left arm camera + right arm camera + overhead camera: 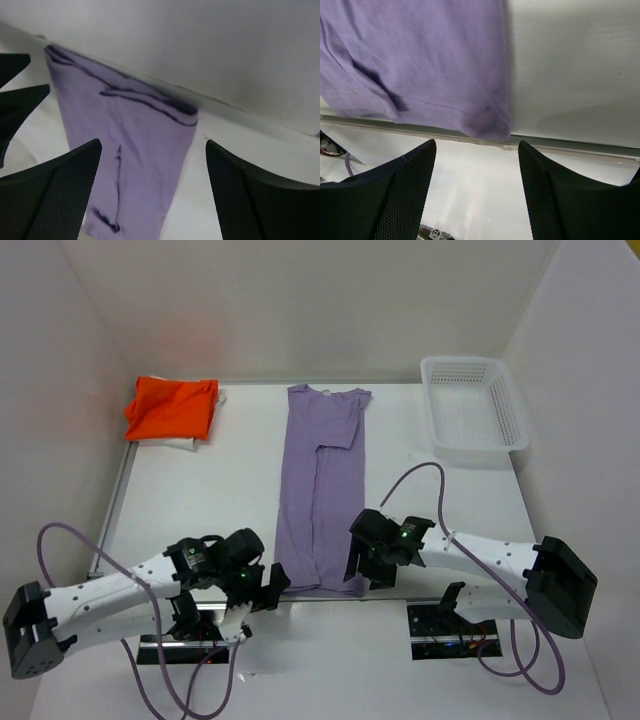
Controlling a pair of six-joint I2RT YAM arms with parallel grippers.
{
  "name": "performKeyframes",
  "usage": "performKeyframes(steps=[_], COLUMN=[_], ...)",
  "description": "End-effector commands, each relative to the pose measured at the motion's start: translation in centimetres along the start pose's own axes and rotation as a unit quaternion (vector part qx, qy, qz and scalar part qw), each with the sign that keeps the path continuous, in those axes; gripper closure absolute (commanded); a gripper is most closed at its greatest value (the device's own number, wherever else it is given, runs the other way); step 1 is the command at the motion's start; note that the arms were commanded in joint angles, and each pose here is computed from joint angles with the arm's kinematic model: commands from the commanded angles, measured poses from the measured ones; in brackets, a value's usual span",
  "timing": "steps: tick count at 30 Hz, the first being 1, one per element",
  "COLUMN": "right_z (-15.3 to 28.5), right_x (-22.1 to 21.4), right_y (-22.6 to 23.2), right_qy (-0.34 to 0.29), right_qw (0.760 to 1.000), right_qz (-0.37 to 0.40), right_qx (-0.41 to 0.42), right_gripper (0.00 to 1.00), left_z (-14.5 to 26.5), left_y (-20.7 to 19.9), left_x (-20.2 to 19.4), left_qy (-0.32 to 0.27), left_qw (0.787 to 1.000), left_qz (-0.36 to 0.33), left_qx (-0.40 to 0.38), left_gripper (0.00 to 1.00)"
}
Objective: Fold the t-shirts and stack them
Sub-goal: Grab the bottom of the folded rectangular tshirt with both arms
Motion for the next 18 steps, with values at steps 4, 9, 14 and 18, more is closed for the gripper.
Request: performKeyframes(steps=[4, 9, 14, 18], right_z=[0.0, 0.1, 0.2, 0.0], right_x=[-0.5, -0.7, -1.1, -1.2], right_y=[0.0, -0.6, -1.0, -1.4], right_qy=[0.008, 0.008, 0.018, 0.019], right_qw=[1.000, 1.000, 1.000, 1.000], right_qz=[-0.005, -0.009, -0.014, -0.014], right_qx=[0.016, 0.016, 0.018, 0.014], right_gripper=[0.28, 0.28, 0.28, 0.28], left_z=[-4.1, -4.9, -5.9, -7.3], left_y=[-0.3, -1.1, -2.0, -2.3], left_x=[-0.2, -1.1, -1.2, -2.5], left_qy=[-0.047, -0.038, -0.038, -0.029], left_qw=[0.998, 0.996, 0.995, 0.989], left_qz=[-0.028, -0.014, 0.023, 0.086], left_qx=[-0.043, -0.074, -0.084, -0.114], left_gripper=[0.23, 0.30, 0.33, 0.37])
Point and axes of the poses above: each gripper's point midway between its finger pads, its own z axis back along the fingers, its own y axis along the line the jaws close on, x = y × z, the point moved 1 cm from there along z, back along the fingers, and after that the axes turned 7 degrees about -z, right-handed, at the moved point
